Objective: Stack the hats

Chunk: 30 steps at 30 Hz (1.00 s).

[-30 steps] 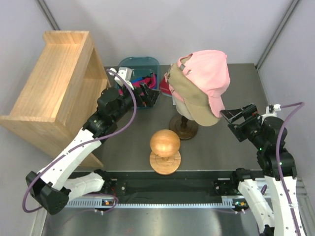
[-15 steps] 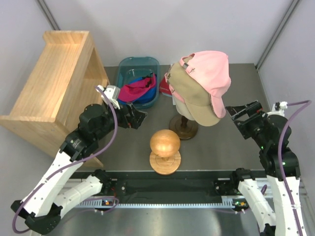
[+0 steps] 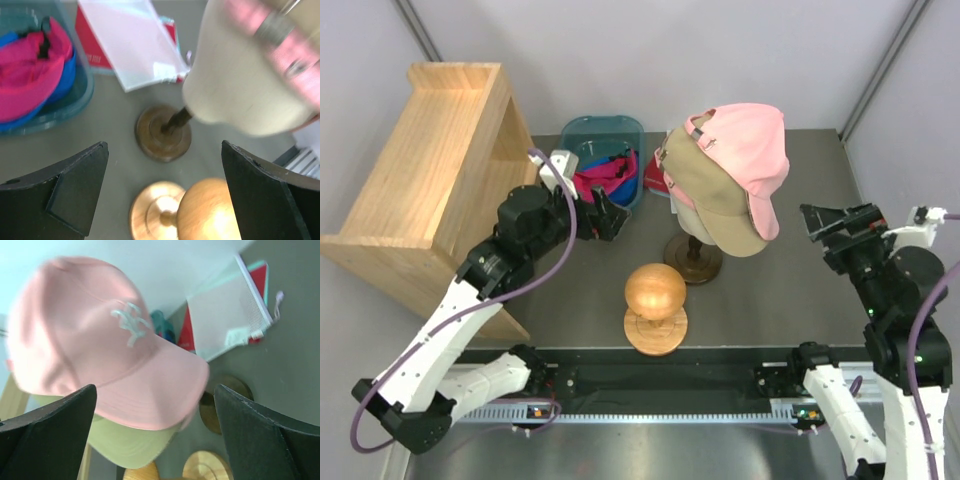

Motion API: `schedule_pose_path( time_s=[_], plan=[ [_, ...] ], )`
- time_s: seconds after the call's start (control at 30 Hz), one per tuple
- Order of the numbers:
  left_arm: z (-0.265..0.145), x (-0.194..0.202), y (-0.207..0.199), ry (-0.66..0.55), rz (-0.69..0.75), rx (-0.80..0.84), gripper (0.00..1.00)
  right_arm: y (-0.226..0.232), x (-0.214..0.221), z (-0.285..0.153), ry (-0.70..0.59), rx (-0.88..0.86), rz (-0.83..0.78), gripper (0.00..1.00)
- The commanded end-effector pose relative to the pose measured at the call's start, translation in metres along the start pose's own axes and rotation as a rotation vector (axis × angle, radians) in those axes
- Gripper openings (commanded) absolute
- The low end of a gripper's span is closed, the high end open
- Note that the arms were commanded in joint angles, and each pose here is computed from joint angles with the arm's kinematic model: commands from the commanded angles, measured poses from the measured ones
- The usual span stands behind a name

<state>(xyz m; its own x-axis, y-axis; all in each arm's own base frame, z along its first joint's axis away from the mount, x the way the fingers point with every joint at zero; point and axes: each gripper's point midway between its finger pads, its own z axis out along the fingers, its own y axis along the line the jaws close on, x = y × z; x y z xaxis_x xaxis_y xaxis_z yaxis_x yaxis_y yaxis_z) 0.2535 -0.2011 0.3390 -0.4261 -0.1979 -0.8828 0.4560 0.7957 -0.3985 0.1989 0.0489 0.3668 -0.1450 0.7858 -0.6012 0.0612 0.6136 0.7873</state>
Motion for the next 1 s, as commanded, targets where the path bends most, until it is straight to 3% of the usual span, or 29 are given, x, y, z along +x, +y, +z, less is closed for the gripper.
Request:
schedule_pose_path(
  time_s=[0.0,0.13,0.3,0.53,0.97],
  plan=[
    [-0.004,-0.088,-0.036,-0.247,0.000,0.093,0.99,0.062,-0.053,-0.013,-0.161,-0.178,-0.127,0.98],
    [-0.007,-0.143,-0.062,-0.401,-0.013,0.165,0.99,0.101,-0.062,0.007,-0.131,-0.286,-0.206,0.92],
    [0.008,-0.177,-0.081,-0.488,-0.028,0.233,0.99,0.123,-0.066,0.032,-0.122,-0.366,-0.238,0.84],
    [0.020,-0.195,-0.092,-0.531,-0.018,0.269,0.99,0.134,-0.056,0.066,-0.056,-0.422,-0.250,0.70],
    [0.047,-0.203,-0.096,-0.530,0.004,0.279,0.99,0.146,-0.042,0.086,0.036,-0.480,-0.289,0.53]
  ],
)
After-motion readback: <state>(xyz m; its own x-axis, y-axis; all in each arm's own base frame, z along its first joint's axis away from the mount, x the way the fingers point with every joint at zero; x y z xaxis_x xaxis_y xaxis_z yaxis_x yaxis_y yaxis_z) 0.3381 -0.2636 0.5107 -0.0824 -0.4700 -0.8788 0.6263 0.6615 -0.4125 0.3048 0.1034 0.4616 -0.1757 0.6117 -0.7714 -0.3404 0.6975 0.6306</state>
